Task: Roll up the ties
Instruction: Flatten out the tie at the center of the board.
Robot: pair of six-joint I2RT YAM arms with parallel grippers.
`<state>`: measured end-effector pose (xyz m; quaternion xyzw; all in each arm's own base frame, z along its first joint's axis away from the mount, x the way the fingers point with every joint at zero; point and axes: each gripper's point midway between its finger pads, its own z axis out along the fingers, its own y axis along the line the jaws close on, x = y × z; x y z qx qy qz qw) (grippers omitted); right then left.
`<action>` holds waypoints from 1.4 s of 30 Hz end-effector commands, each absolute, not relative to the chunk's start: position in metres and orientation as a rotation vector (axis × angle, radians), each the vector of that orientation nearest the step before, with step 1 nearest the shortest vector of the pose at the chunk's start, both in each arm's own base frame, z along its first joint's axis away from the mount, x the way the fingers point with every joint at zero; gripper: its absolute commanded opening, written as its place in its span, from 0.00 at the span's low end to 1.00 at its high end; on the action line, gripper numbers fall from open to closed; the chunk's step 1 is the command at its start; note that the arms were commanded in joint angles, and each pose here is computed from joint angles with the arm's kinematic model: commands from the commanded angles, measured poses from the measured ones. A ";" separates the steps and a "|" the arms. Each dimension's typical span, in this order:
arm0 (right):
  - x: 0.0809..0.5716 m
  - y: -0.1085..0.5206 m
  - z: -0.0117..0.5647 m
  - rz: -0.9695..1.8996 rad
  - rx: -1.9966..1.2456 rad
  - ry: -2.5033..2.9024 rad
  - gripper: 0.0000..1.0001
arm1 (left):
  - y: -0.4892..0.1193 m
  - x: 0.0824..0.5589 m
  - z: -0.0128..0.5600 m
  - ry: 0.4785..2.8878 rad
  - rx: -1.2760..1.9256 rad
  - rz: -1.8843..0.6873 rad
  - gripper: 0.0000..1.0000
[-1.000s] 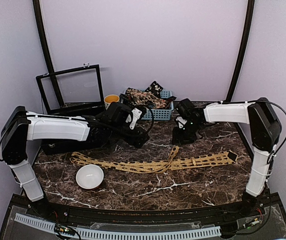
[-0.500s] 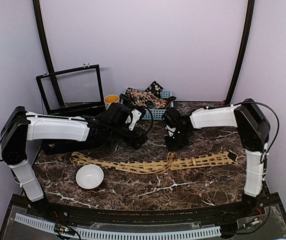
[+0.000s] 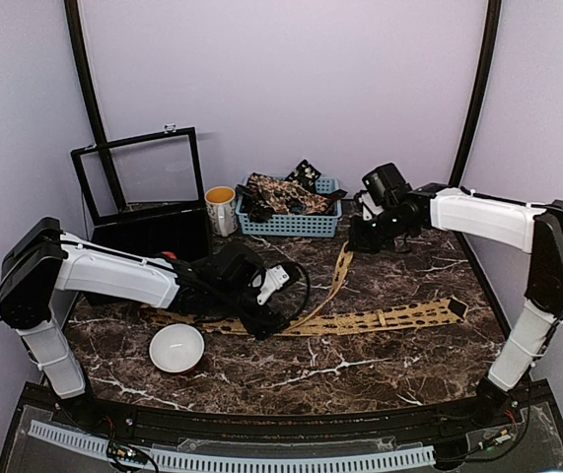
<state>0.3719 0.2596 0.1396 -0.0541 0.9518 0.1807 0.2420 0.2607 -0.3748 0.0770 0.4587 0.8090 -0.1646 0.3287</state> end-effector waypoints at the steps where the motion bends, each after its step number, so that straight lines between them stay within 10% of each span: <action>1: 0.350 0.268 0.136 0.654 -0.144 2.626 0.00 | -0.399 0.262 0.094 2.032 1.232 -0.546 0.76; 23: 0.310 0.207 0.085 0.601 0.033 2.747 0.00 | -0.465 0.283 0.048 2.115 1.229 -0.685 0.62; 33: 0.291 0.227 0.072 0.765 -0.016 2.772 0.00 | -0.408 0.272 0.011 2.348 1.286 -0.590 0.25; 42: 0.284 0.267 0.070 0.977 -0.100 2.750 0.00 | -0.354 0.258 0.041 2.239 1.356 -0.553 0.19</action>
